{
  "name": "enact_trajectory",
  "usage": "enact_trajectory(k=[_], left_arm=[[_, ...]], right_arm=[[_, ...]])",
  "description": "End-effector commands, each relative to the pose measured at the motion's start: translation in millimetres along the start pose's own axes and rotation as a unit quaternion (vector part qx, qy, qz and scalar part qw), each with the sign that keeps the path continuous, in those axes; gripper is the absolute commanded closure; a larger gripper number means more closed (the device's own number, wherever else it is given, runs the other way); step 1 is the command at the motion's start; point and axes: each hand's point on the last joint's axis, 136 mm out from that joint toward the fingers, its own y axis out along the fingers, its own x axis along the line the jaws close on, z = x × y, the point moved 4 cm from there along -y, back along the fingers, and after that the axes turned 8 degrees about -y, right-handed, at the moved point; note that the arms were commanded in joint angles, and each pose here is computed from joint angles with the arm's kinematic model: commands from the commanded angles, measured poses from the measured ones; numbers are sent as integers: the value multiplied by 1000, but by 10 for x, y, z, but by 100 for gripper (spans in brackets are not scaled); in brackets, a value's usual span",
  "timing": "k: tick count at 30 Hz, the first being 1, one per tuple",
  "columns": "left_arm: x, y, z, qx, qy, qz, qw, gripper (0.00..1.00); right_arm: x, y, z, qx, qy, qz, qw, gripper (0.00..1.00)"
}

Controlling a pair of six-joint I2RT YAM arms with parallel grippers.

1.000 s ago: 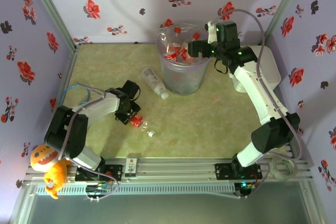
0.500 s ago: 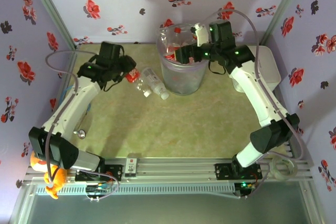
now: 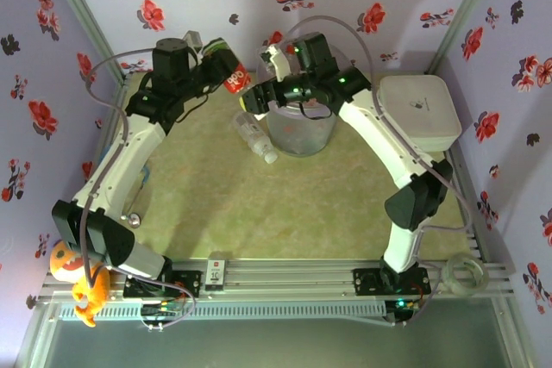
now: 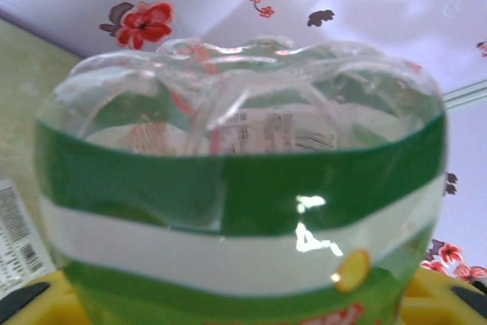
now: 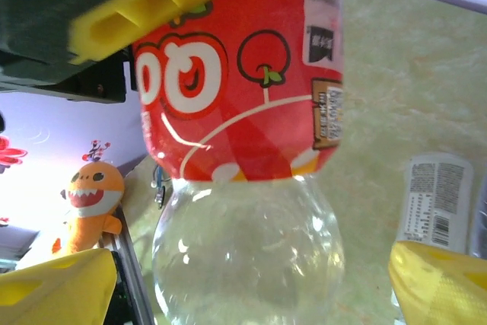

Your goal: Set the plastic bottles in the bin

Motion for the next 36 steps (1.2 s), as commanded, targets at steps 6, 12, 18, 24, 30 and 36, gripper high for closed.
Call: enact_trajectory(k=[6,12,18,24,30,36], left_arm=[[-270,51,33,18,5,74,997,58],[-226,75,54,21,10,68,997,44],[-282,54,12,7,22,88,996,13],[-260,45,-70,-7,6,97,995,11],[-74,133,-64,-8,7,56,998,12],[212,401,52,11,12,1,1000,21]], right_arm=[[42,111,-204,-28,9,-21,999,17],[4,35,-277,-47,4,-2,999,29],[-100,-153,-399,-82,4,22,996,38],[-343,-443,-447,-110,21,66,991,47],[-806,-951,-300,-117,31,170,978,46],[-1351,-1134,-109,-83,5,278,957,45]])
